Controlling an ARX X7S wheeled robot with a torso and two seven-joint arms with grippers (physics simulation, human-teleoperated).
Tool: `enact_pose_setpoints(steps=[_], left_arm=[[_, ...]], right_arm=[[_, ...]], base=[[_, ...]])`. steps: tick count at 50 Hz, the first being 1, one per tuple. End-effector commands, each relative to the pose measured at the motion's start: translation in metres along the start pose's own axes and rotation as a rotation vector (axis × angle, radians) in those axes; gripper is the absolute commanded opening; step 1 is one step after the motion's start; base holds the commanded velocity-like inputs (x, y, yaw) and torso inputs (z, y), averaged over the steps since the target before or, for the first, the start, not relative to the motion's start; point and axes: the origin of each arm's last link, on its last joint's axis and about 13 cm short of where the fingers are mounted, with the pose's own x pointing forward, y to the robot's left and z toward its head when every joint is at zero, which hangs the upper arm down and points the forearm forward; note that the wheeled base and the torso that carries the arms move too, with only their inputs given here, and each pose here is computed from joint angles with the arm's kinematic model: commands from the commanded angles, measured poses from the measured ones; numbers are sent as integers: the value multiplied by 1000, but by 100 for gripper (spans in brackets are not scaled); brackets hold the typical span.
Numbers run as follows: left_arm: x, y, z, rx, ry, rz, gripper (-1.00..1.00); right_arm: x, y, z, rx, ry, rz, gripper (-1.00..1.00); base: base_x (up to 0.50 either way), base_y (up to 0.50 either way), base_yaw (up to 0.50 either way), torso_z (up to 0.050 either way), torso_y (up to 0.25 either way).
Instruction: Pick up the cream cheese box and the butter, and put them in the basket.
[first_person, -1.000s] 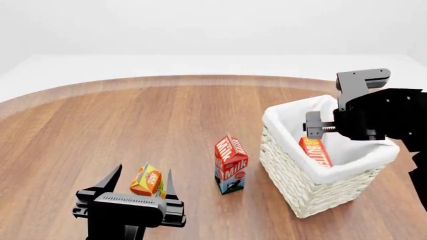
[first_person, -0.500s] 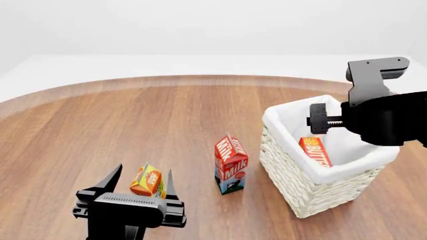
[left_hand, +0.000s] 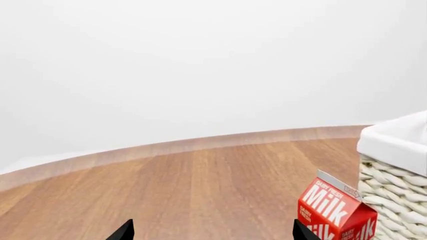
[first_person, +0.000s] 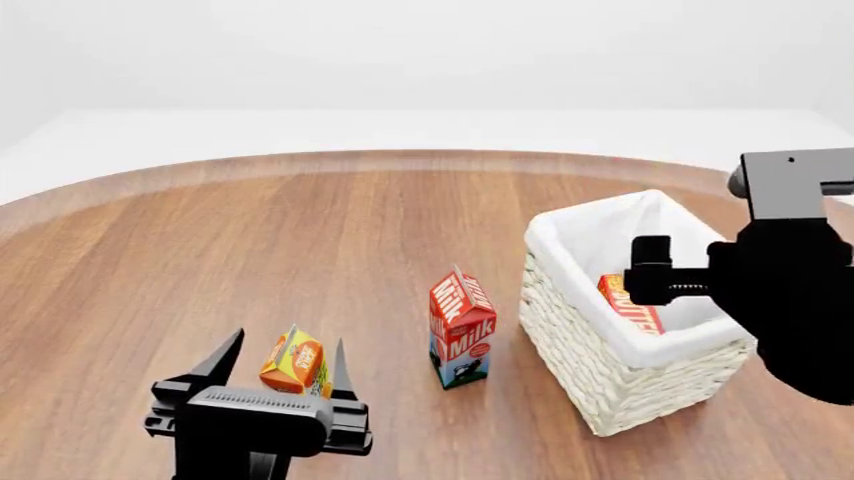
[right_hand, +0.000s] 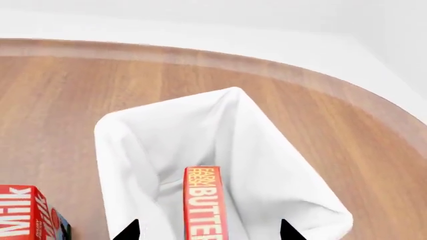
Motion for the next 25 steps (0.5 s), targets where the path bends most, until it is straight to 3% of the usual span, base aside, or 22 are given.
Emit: enact_pose_setpoints(steps=[1, 25], left_arm=[[0, 0, 0, 1, -1, -1, 100], [1, -1, 1, 0, -1, -9, 100]], right_arm=[[-30, 4, -24, -13, -78, 20, 100], [-88, 11, -68, -88, -206, 29, 100]], base=[[0, 0, 0, 0, 0], [0, 0, 0, 0, 0]])
